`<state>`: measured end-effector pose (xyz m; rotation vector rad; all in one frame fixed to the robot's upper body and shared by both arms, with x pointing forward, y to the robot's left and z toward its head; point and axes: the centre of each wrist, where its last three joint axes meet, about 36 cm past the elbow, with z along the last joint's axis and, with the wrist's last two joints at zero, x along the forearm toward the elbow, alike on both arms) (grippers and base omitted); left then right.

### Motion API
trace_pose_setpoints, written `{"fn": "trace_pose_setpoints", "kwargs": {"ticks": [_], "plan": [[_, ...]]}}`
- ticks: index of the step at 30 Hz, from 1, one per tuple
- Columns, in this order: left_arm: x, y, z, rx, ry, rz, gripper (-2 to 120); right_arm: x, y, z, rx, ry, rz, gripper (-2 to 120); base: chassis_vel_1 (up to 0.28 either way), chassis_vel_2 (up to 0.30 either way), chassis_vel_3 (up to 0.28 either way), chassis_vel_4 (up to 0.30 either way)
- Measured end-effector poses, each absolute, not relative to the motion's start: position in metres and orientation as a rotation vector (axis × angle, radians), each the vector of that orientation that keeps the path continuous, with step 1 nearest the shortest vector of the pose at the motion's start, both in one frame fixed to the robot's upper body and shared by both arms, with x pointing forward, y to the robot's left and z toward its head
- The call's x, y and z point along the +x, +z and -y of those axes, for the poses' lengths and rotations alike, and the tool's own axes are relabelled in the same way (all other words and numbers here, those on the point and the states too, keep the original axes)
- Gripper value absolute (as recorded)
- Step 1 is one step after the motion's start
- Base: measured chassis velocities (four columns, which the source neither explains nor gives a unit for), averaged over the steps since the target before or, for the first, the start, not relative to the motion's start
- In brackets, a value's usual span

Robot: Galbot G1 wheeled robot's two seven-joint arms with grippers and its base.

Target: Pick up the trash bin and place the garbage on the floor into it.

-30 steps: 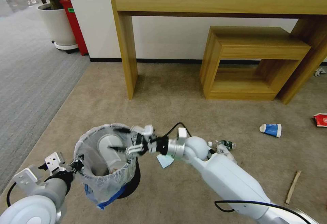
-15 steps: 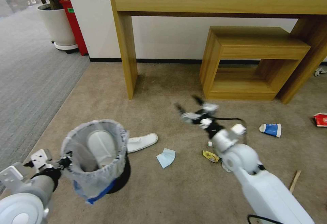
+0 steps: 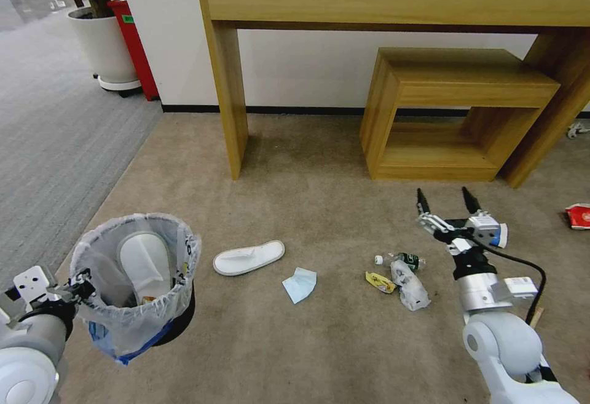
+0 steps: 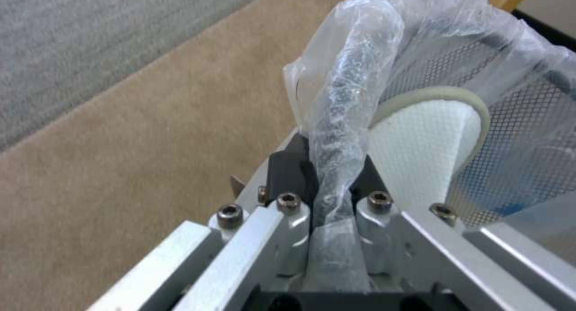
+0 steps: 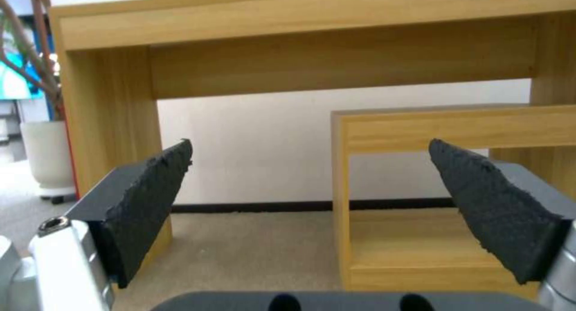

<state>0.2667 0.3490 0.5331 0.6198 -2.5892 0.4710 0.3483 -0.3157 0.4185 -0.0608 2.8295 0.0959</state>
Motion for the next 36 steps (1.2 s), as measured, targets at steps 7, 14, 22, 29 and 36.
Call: {"fn": "trace_pose_setpoints", "kwargs": {"ticks": [7, 14, 22, 29, 36], "plan": [[0.263, 0.529, -0.346, 0.609, 0.488, 2.575, 3, 0.347, 0.415, 0.308, -0.055, 0.119, -2.807, 100, 0.000, 0.000, 0.000, 0.000], [0.260, 0.528, -0.346, 0.608, 0.497, 2.571, 3, 0.345, 0.410, 0.307, -0.058, 0.107, -2.812, 100, 0.000, 0.000, 0.000, 0.000], [0.261, 0.530, -0.343, 0.605, 0.503, 2.581, 3, 0.347, 0.410, 0.305, -0.060, 0.117, -2.798, 100, 0.006, 0.005, -0.005, -0.009], [0.261, 0.528, -0.342, 0.603, 0.501, 2.579, 3, 0.350, 0.407, 0.306, -0.058, 0.115, -2.795, 100, 0.128, 0.126, -0.110, -0.128], [0.262, 0.527, -0.343, 0.608, 0.496, 2.577, 3, 0.353, 0.406, 0.304, -0.067, 0.104, -2.789, 100, 0.204, 0.198, -0.171, -0.176]]}}
